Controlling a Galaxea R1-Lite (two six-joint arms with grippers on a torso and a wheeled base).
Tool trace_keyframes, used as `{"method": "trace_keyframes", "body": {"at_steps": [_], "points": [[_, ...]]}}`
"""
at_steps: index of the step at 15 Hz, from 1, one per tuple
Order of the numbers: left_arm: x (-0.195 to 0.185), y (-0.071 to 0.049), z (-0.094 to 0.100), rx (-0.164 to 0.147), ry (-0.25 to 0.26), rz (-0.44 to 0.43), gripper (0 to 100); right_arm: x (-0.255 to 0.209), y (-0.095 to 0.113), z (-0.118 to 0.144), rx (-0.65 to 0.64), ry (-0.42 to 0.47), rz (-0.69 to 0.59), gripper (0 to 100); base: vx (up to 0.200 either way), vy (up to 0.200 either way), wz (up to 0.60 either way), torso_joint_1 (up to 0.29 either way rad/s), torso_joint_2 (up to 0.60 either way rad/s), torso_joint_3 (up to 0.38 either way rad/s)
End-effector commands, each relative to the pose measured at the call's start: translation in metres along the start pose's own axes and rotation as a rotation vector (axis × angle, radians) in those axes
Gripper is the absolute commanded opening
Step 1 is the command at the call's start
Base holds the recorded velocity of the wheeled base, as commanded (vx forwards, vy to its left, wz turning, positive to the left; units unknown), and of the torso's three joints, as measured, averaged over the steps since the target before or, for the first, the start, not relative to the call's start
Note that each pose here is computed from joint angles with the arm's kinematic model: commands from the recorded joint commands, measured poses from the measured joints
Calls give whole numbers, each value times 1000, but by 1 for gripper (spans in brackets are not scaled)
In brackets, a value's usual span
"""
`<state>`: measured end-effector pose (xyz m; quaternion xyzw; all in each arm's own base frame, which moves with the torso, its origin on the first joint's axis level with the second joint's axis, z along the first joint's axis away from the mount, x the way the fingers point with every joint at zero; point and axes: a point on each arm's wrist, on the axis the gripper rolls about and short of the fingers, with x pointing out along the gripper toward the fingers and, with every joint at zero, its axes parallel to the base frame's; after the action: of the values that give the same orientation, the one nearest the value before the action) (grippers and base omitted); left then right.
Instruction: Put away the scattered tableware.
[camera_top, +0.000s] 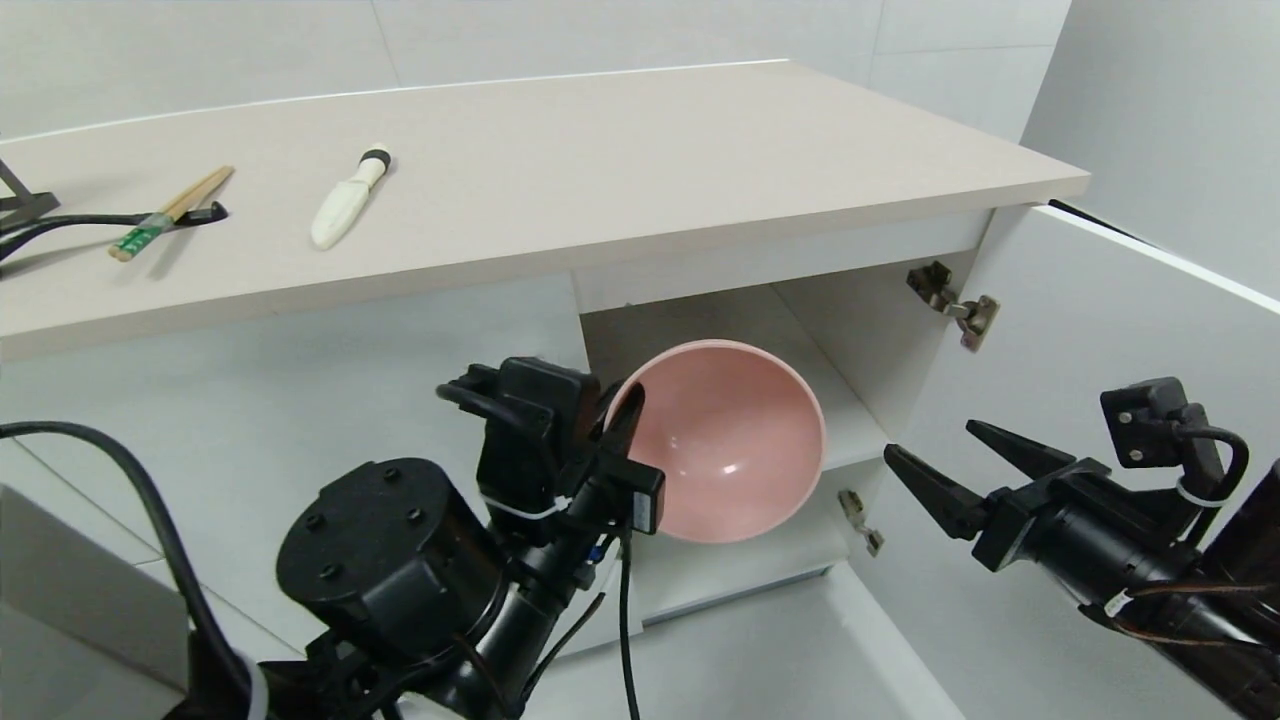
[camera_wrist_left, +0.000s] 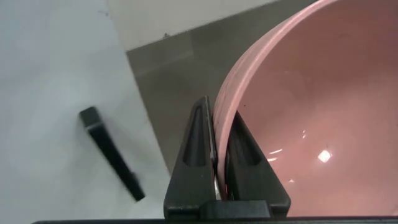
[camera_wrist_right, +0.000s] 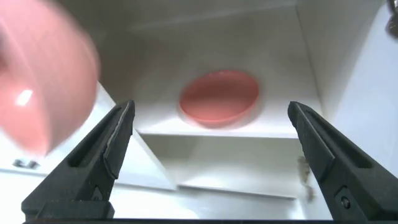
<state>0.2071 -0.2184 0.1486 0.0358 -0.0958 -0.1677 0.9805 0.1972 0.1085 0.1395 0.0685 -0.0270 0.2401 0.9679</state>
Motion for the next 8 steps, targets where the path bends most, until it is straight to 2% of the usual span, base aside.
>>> {"method": "trace_keyframes", "body": {"at_steps": [1,3,4,6,8], "points": [[12,-15,-12,3,18,10,0,-8,1,10,-8,-42,5,100,0,0,0,0,0,0],[16,-22,-14,-4,11,2,0,-13,2,16,-47,-66,8,100,0,0,0,0,0,0],[17,-28,-14,0,8,-13,0,-17,2,13,-106,-51,8,100,0,0,0,0,0,0],[21,-34,-18,33,10,-21,0,-16,11,13,-168,-54,51,100,0,0,0,0,0,0],[26,-40,-22,58,6,-27,0,-13,16,13,-178,-62,72,100,0,0,0,0,0,0]]}}
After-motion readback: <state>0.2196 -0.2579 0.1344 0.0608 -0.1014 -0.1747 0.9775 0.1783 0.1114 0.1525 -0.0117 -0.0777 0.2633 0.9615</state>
